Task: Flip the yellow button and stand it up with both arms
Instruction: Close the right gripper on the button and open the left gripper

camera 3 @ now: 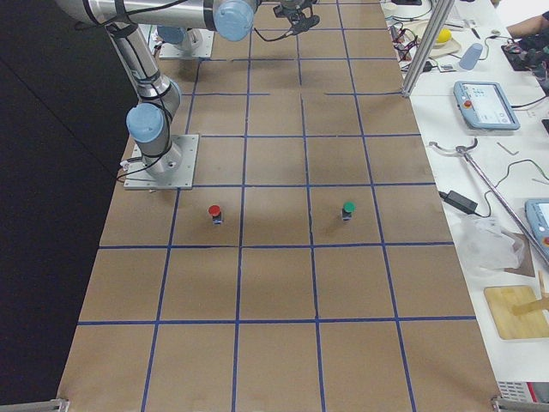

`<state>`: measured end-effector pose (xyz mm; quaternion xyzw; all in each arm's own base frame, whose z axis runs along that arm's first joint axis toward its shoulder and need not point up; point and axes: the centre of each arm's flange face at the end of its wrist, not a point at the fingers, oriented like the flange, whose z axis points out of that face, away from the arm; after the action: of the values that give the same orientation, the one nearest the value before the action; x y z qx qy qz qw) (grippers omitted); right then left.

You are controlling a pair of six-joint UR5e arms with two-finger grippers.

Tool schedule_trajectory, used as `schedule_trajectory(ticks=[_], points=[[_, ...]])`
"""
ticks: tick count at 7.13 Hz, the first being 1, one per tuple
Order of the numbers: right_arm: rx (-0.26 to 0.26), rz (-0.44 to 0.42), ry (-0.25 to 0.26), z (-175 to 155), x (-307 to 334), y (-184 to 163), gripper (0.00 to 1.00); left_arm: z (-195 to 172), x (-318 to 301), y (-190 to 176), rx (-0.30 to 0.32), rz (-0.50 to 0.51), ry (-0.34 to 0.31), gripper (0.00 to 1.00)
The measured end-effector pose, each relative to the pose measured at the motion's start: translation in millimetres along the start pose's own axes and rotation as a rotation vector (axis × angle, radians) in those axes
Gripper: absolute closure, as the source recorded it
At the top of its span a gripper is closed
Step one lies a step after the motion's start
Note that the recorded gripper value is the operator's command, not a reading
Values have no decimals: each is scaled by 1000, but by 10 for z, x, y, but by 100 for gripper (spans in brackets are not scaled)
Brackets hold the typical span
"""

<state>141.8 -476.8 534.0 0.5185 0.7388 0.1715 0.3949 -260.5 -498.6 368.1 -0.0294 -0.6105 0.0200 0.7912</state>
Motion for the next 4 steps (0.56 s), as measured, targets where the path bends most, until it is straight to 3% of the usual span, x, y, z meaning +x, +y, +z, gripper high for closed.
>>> schedule_trajectory(ticks=[1, 2, 3, 4], points=[[5, -6, -2, -10, -10, -8, 73, 14, 36, -17, -11, -22, -35, 1], [22, -23, -7, -50, -26, -44, 73, 46, 117, -65, -36, -35, -154, 1], [60, -63, -11, -150, -39, -138, 73, 78, 241, -155, -44, -47, -325, 1], [109, -129, -4, -262, -37, -263, 73, 105, 371, -241, -17, -67, -462, 1]])
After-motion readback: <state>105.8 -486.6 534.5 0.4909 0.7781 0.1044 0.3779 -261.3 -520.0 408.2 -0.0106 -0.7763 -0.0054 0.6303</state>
